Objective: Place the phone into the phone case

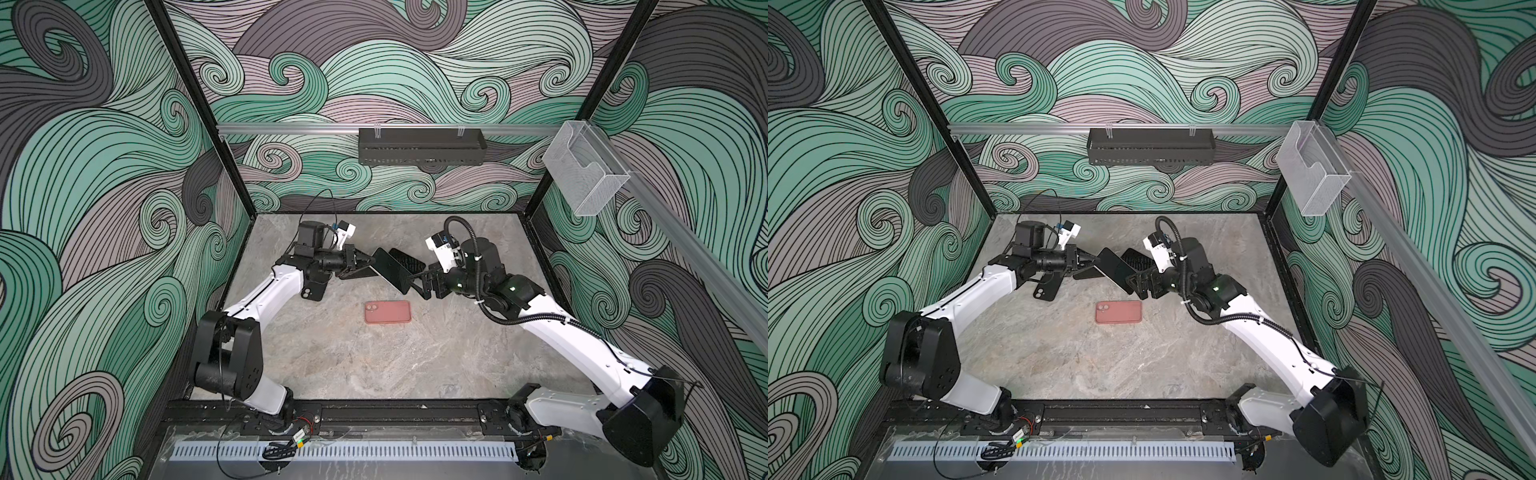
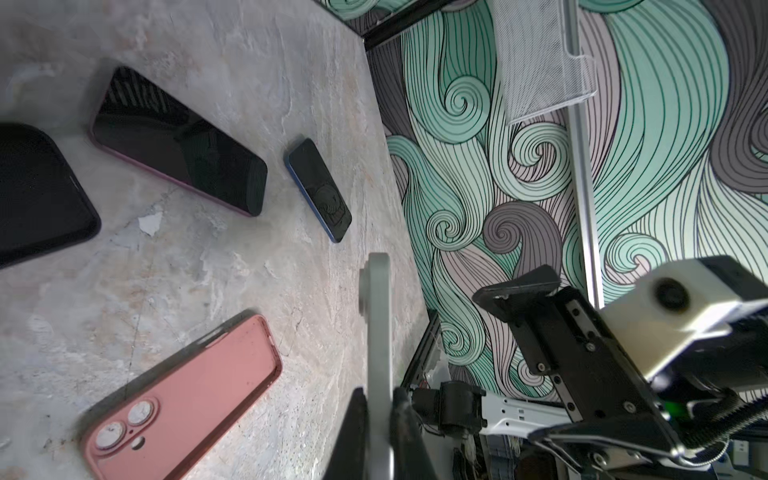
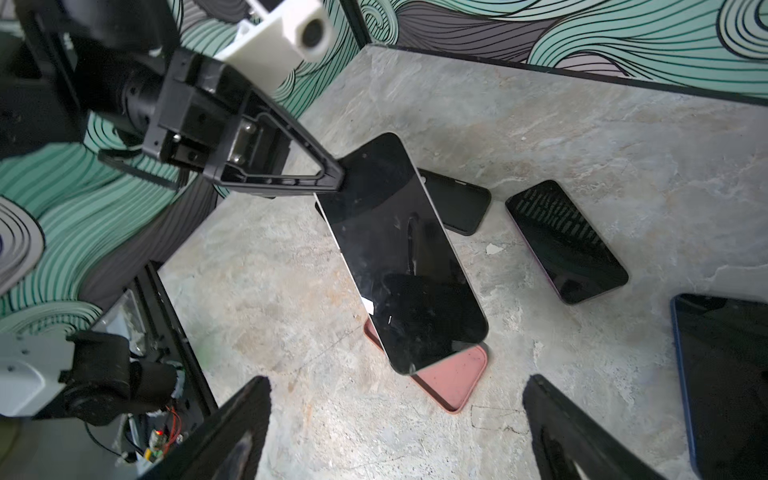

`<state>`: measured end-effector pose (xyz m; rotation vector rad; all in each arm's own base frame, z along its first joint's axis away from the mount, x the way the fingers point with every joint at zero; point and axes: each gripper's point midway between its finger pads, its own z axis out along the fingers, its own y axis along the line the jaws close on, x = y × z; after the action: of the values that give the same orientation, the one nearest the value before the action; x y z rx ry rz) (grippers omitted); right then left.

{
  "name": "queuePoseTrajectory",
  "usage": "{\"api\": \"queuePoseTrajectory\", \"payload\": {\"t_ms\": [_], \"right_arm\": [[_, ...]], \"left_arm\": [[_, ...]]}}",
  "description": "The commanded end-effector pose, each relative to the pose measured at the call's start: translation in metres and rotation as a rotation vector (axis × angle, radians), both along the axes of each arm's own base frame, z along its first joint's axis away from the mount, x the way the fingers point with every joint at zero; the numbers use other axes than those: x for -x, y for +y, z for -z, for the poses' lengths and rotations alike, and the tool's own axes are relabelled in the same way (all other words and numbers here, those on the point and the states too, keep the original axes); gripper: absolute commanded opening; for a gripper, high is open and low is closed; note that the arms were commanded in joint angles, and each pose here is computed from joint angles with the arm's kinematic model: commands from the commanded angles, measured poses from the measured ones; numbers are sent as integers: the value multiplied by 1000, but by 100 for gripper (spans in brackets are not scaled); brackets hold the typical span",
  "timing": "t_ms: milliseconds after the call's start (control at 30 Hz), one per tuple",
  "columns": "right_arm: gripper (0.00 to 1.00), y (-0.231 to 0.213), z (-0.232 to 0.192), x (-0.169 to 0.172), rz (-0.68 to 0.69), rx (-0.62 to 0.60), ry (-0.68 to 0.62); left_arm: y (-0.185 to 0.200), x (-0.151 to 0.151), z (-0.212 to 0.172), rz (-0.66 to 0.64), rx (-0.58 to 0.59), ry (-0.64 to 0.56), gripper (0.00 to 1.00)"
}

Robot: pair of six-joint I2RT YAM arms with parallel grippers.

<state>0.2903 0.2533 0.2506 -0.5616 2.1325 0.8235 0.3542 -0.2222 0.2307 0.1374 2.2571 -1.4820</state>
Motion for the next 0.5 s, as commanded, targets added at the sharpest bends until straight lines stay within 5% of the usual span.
{"api": "queuePoseTrajectory", "payload": {"t_ms": [0,233,467], "right_arm": [[90,10,-25,-6,46,-237,70],[78,10,-40,-27,111,-492,125],[70,14,-47,-42,110,-602,160]], "left_arm": [[9,-10,-59,-83,69,-211,0],[24,-13,-89,-190,163,-298,0],[34,-10,-102,-228,246,-321,0]]}}
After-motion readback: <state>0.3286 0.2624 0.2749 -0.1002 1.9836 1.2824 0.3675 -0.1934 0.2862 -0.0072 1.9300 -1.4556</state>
